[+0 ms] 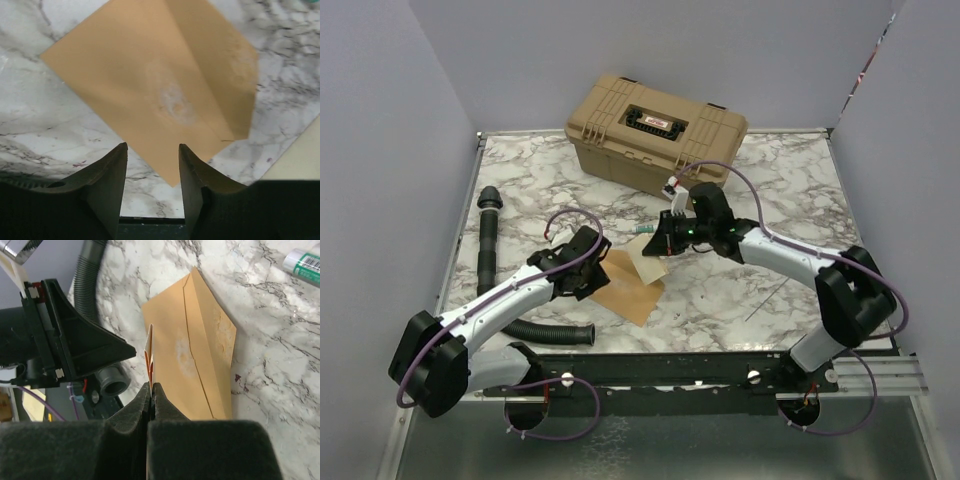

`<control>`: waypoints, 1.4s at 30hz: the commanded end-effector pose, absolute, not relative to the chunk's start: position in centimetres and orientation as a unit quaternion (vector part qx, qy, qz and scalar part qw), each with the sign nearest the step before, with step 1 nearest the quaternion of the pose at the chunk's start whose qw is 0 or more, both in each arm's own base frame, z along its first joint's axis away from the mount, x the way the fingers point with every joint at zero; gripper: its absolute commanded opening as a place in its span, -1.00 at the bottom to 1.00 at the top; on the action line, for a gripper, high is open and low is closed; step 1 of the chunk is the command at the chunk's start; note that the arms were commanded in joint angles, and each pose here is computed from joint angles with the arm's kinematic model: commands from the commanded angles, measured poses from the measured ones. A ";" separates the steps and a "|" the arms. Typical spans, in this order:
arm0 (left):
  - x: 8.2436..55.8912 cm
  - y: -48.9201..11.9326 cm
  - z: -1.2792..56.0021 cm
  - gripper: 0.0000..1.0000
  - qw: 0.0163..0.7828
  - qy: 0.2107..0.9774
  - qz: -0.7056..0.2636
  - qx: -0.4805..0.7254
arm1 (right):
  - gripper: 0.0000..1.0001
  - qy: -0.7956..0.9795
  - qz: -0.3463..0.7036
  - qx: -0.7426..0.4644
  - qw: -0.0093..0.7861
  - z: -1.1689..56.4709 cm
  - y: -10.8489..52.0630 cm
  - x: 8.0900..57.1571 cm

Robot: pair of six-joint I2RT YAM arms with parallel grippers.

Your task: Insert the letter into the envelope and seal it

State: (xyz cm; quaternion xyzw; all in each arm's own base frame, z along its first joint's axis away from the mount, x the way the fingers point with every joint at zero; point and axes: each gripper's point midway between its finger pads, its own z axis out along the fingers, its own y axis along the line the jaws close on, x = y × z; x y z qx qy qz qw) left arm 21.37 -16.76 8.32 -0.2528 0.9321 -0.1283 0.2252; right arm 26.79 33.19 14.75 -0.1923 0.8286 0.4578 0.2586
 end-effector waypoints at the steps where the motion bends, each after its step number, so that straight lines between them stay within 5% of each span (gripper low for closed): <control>1: 20.4 -14.8 4.7 -0.34 0.209 0.927 -0.087 -0.301 | -1.00 0.830 0.433 -0.224 0.270 13.3 35.1 28.6; 9: 22.0 -16.9 3.2 -0.51 0.217 0.929 -0.138 -0.265 | -0.99 0.821 0.409 -0.281 0.283 10.7 36.6 30.7; 17: 20.8 -15.3 0.7 -0.53 0.175 0.943 -0.071 -0.275 | -0.99 0.823 0.396 -0.326 0.246 7.4 37.6 31.0; 42: 19.8 -14.7 -0.2 -0.73 0.161 0.943 -0.061 -0.285 | -0.99 0.854 0.400 -0.296 0.152 2.9 38.5 25.9</control>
